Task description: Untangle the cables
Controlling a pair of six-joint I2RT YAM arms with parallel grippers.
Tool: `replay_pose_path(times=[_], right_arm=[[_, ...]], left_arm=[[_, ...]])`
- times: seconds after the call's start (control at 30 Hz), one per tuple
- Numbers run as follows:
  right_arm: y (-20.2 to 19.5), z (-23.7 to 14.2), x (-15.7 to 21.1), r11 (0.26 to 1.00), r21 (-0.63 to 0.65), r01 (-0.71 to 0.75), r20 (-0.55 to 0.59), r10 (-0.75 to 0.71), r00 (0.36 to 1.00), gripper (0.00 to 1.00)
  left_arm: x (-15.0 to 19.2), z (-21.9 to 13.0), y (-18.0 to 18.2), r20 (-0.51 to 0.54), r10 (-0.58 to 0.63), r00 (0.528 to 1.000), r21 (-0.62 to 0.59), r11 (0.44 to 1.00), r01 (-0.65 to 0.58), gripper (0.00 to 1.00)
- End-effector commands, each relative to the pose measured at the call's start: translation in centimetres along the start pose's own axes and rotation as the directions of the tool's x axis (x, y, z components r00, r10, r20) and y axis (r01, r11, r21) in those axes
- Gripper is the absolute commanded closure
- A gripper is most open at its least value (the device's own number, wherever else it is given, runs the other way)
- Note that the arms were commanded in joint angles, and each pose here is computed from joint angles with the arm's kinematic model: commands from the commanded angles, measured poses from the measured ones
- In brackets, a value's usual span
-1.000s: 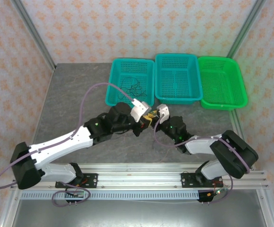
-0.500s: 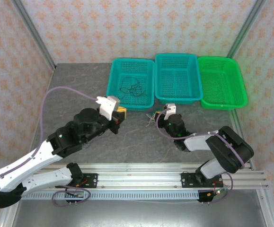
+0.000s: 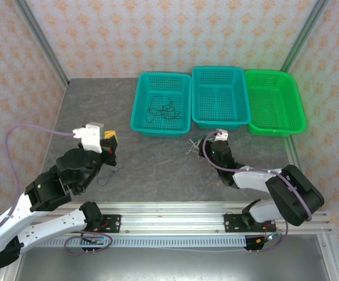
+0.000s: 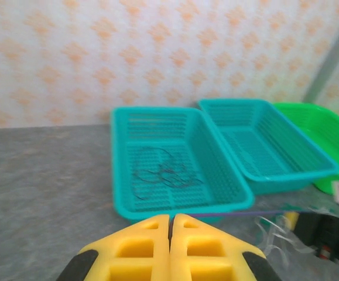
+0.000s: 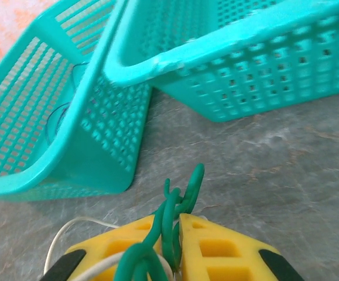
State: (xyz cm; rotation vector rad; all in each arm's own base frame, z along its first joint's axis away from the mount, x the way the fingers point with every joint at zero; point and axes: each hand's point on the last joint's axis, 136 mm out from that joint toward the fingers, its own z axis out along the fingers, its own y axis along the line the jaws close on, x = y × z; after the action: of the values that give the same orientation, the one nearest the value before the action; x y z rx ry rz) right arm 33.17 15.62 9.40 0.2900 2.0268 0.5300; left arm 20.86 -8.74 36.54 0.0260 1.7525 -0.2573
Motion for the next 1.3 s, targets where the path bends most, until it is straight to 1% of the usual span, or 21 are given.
replay_pose_path(times=[0.0,0.1,0.2,0.23,0.3,0.33,0.37,0.4,0.43,0.47,0.5,0.57,0.6,0.63,0.67,0.77,0.83,0.93,1.03,1.13,1.27], right_arm=[[-11.0,-1.9,1.8,0.895,0.433,-0.107,0.029,0.104,0.994,0.91],[-11.1,-2.0,1.5,0.884,0.453,-0.115,0.028,0.115,0.993,0.91],[-11.9,-2.3,1.2,0.853,0.492,-0.174,0.041,0.177,0.983,0.9],[-11.8,-2.3,1.1,0.856,0.481,-0.192,0.043,0.196,0.98,0.9],[-10.4,-1.9,0.8,0.891,0.417,-0.179,0.018,0.189,0.982,0.9],[-9.1,-1.5,0.7,0.921,0.354,-0.162,-0.014,0.179,0.984,0.88],[-7.0,-0.9,0.6,0.957,0.258,-0.134,-0.061,0.155,0.986,0.84],[-5.6,-0.7,0.6,0.972,0.202,-0.12,-0.096,0.141,0.985,0.79],[-4.3,-0.7,0.5,0.983,0.156,-0.1,-0.132,0.121,0.984,0.7],[-3.4,-0.9,0.2,0.988,0.132,-0.081,-0.15,0.1,0.984,0.6],[-3.2,-1.2,0.0,0.987,0.144,-0.067,-0.157,0.089,0.983,0.49],[-2.7,-2.4,-1.1,0.987,0.15,-0.06,-0.129,0.08,0.988,0.27],[-2.1,-3.2,-2.2,0.99,0.125,-0.071,-0.093,0.083,0.992,0.19],[-1.5,-4.0,-3.0,0.993,0.095,-0.077,-0.068,0.083,0.994,0.12],[-0.7,-4.6,-3.7,0.995,0.062,-0.076,-0.049,0.079,0.996,0.09],[2.6,-6.8,-5.2,0.997,-0.075,-0.033,-0.042,0.03,0.999,0.07],[4.9,-8.1,-5.6,0.985,-0.172,-0.004,-0.07,-0.008,0.997,0.07],[7.0,-9.5,-6.0,0.966,-0.26,-0.004,-0.101,-0.023,0.995,0.07],[7.4,-10.1,-6.6,0.963,-0.269,-0.013,-0.1,-0.014,0.995,0.07],[7.1,-10.2,-7.2,0.97,-0.244,-0.016,-0.078,-0.003,0.997,0.07],[6.5,-10.1,-7.2,0.977,-0.214,-0.025,-0.072,0.01,0.997,0.06]], left_arm=[[-7.9,-6.8,10.1,0.341,-0.17,0.924,-0.331,0.899,0.288,1.0],[-7.9,-7.0,10.4,0.335,-0.17,0.927,-0.345,0.893,0.289,1.0],[-7.7,-6.9,10.7,0.318,-0.15,0.936,-0.388,0.88,0.273,1.0],[-7.8,-6.6,10.2,0.311,-0.15,0.938,-0.371,0.89,0.265,1.0],[-8.3,-5.4,8.2,0.29,-0.137,0.947,-0.297,0.928,0.225,1.0],[-8.6,-4.7,6.8,0.271,-0.125,0.955,-0.26,0.945,0.197,1.0],[-8.9,-3.9,5.6,0.243,-0.102,0.965,-0.24,0.957,0.162,1.0],[-9.1,-3.1,4.7,0.218,-0.079,0.973,-0.233,0.964,0.13,1.0],[-9.4,-2.3,3.7,0.192,-0.053,0.98,-0.228,0.969,0.096,1.0],[-9.6,-1.4,2.7,0.167,-0.027,0.986,-0.222,0.973,0.065,1.0],[-9.8,-0.7,2.0,0.151,-0.015,0.988,-0.209,0.977,0.047,1.0],[-10.2,1.1,0.7,0.128,-0.01,0.992,-0.182,0.983,0.034,1.0],[-10.4,2.0,0.3,0.117,-0.02,0.993,-0.165,0.985,0.04,1.0],[-10.7,3.0,0.0,0.104,-0.039,0.994,-0.15,0.987,0.055,1.0],[-10.8,3.8,-0.1,0.093,-0.053,0.994,-0.14,0.988,0.066,1.0],[-12.4,5.7,-1.0,0.097,-0.085,0.992,-0.101,0.99,0.095,1.0],[-14.4,6.5,-2.3,0.121,-0.099,0.988,-0.05,0.993,0.106,1.0],[-18.0,7.8,-5.1,0.148,-0.121,0.982,0.051,0.992,0.115,1.0],[-22.4,9.0,-7.8,0.19,-0.136,0.972,0.138,0.984,0.11,1.0],[-26.8,10.1,-9.6,0.267,-0.137,0.954,0.173,0.981,0.092,1.0],[-30.7,12.1,-11.5,0.36,-0.112,0.926,0.212,0.977,0.036,1.0]])
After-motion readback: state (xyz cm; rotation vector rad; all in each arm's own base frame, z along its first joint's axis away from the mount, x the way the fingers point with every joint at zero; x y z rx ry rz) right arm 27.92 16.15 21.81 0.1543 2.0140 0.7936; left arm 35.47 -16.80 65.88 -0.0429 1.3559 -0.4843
